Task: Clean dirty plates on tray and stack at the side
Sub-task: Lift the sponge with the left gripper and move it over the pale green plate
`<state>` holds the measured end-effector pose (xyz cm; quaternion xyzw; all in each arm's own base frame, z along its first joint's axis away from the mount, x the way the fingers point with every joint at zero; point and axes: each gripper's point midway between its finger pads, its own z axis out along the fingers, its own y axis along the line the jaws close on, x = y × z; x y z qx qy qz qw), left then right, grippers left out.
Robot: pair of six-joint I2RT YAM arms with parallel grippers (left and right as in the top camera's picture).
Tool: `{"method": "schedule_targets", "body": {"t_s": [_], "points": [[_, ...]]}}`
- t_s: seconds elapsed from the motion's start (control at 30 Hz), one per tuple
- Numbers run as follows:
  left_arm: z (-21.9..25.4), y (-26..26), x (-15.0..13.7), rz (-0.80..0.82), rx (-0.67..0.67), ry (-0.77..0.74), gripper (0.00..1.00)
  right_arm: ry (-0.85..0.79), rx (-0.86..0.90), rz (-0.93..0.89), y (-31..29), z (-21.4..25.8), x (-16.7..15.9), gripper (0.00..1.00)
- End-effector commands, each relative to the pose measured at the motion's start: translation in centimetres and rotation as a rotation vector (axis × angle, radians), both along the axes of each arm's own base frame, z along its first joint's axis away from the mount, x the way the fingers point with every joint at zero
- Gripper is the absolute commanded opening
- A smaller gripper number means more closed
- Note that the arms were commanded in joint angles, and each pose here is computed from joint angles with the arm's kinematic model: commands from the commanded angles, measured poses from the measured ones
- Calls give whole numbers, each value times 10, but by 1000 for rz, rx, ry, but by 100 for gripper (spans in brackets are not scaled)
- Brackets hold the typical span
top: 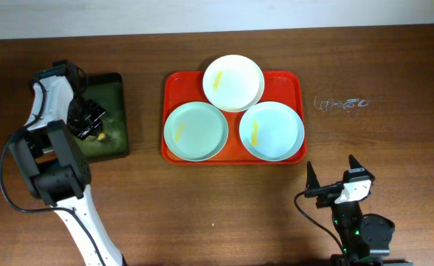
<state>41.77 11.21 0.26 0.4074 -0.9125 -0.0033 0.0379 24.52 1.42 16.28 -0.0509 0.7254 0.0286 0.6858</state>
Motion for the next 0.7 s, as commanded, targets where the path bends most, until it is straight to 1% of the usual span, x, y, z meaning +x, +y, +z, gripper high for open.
{"method": "schedule_targets", "body": {"t_s": [0.0, 0.03, 0.17, 0.23, 0.27, 0.3, 0.33, 0.37, 0.4, 0.47, 0.53, 0.63, 0.67], "points": [[-3, 3, 8, -5, 10, -19, 72, 5, -6, 3, 1, -3, 0, 98], [-3, 7, 11, -6, 31, -31, 100, 5, -6, 3, 1, -3, 0, 98], [-1, 30, 19, -8, 157, -55, 99, 5, -6, 3, 1, -4, 0, 98], [-1, 31, 22, -8, 160, -67, 99, 5, -6, 3, 1, -4, 0, 98], [-1, 31, 22, -8, 160, -67, 84, 5, -6, 3, 1, -3, 0, 98], [-2, 30, 22, -8, 159, -66, 65, 5, -6, 3, 1, -3, 0, 98], [-2, 29, 21, -8, 153, -64, 29, 5, -6, 3, 1, -4, 0, 98], [-2, 28, 20, -8, 146, -61, 6, 5, -6, 3, 1, -3, 0, 98], [-1, 27, 20, -8, 138, -61, 0, 5, -6, 3, 1, -3, 0, 98], [8, 24, 19, -7, 121, -57, 0, 5, -6, 3, 1, -4, 0, 98], [36, 24, 20, -7, 117, -53, 0, 5, -6, 3, 1, -3, 0, 98], [99, 27, 32, -4, 134, -116, 0, 5, -6, 3, 1, -3, 0, 98], [129, 28, 37, -2, 146, -163, 0, 5, -6, 3, 1, -3, 0, 98]]}}
